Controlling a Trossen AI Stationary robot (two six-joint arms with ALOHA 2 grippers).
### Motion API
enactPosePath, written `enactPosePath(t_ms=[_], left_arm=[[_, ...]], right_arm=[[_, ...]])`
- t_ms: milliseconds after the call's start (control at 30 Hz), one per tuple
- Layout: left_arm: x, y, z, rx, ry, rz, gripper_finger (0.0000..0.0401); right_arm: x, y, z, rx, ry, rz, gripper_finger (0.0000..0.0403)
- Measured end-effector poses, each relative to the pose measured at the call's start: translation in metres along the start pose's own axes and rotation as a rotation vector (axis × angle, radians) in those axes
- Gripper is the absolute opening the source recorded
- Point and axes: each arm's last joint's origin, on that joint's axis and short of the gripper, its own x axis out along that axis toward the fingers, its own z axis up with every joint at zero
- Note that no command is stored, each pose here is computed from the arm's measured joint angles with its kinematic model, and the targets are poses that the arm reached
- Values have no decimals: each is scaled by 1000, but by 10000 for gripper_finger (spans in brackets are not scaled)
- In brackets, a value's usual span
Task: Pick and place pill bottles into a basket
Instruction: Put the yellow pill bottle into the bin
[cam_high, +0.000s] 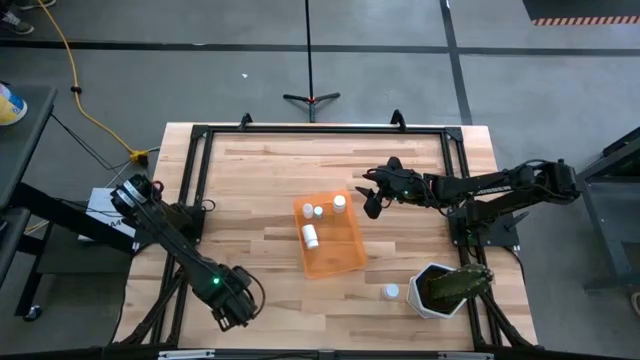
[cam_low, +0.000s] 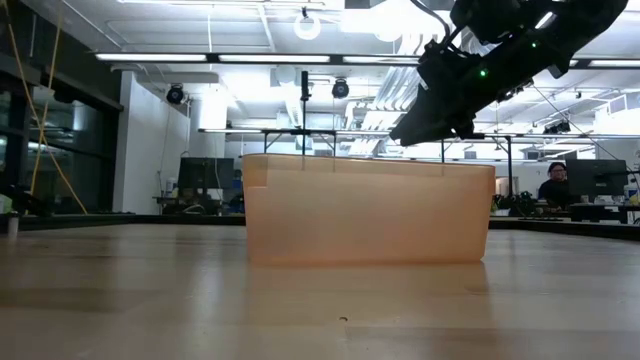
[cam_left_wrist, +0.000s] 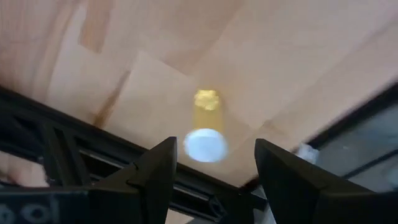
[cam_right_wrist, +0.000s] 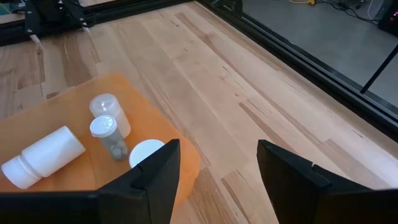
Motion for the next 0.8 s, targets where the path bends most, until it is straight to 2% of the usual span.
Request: enactPosePath(t_ms=[200,467,800], left_arm=[[18,8,3,-17,69,17,250],[37,5,6,18,65,-74,250],[45,10,3,1,105,-50,250]], right_arm=[[0,0,0,2,0,0,204],[0,0,0,13,0,1,204],[0,0,0,17,2,4,204]])
